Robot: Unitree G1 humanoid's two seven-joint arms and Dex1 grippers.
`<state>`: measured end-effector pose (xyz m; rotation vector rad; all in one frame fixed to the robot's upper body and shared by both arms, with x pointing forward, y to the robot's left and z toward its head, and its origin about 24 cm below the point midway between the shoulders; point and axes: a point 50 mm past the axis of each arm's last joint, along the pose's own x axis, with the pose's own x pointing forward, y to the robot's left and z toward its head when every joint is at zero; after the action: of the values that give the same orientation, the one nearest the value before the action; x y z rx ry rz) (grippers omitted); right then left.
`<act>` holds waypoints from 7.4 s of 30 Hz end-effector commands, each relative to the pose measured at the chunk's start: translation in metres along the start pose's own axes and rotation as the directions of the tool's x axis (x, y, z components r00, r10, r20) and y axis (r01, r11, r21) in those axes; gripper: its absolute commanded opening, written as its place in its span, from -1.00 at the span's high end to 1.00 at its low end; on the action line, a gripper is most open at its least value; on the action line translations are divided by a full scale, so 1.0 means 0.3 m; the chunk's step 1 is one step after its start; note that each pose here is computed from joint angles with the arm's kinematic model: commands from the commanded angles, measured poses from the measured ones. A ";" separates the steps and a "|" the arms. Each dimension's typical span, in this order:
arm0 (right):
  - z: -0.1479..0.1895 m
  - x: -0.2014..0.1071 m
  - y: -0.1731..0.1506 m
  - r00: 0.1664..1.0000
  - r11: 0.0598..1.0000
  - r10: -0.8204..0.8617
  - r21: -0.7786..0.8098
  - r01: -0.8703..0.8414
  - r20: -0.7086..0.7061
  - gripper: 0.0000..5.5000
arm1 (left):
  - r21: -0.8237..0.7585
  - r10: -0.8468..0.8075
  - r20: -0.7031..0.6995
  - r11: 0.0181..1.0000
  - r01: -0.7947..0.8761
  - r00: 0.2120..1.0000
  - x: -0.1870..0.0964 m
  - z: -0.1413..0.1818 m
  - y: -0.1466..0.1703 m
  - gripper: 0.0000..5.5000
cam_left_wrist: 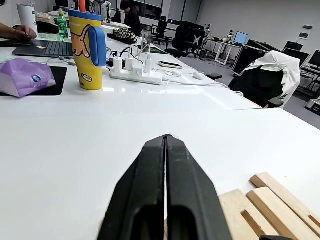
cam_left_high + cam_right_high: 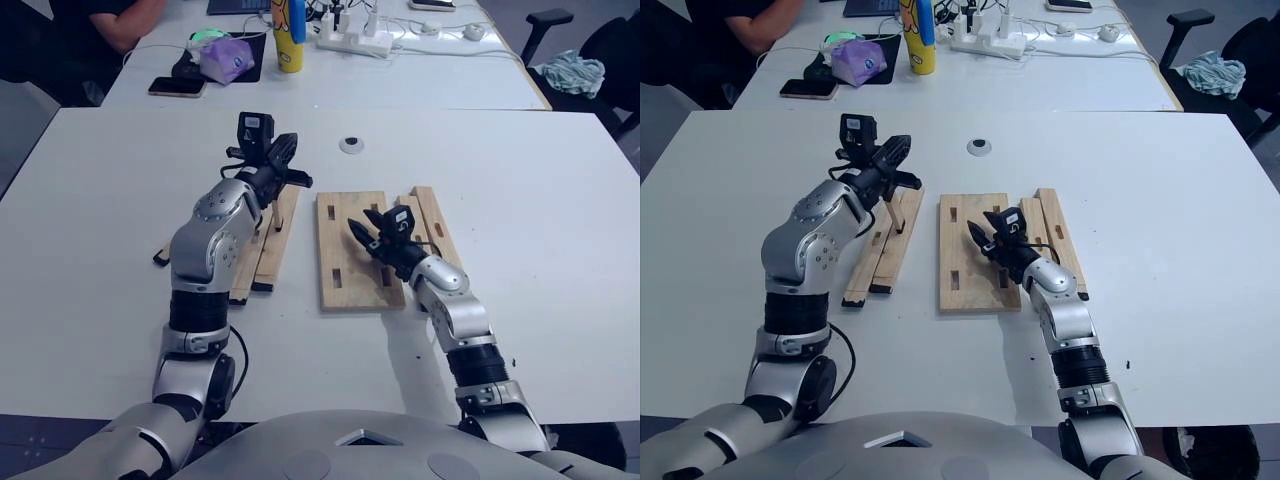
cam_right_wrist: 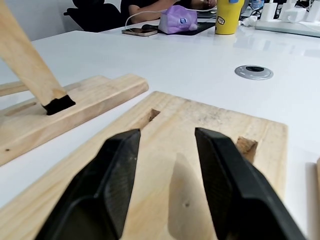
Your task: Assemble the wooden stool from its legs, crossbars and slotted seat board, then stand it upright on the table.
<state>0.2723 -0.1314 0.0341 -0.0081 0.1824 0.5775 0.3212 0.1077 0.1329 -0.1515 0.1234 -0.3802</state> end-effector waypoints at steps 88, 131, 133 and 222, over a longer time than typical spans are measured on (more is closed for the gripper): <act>-0.002 -0.035 0.025 1.000 0.999 -0.027 0.035 0.027 -0.004 0.26 | 0.087 0.079 -0.552 0.996 -0.037 0.830 -0.320 -0.355 -0.015 0.11; 0.121 -0.012 -0.044 0.998 0.841 0.023 0.539 -0.050 0.057 -0.93 | 0.263 -0.015 -0.442 0.954 0.145 0.897 -0.300 -0.375 0.056 0.26; 0.118 -0.009 -0.040 0.998 0.847 0.029 0.529 -0.052 0.052 -0.94 | 0.255 -0.015 -0.438 0.957 0.140 0.899 -0.293 -0.375 0.053 0.26; 0.278 0.017 -0.021 0.952 0.496 0.117 0.814 -0.302 0.282 0.62 | 0.260 -0.434 -0.052 0.864 0.432 0.899 -0.213 -0.213 -0.021 0.25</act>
<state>0.2952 -0.1289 0.1138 1.0745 0.2705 0.6749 0.2463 0.1155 0.0763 0.0660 0.0324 -0.8786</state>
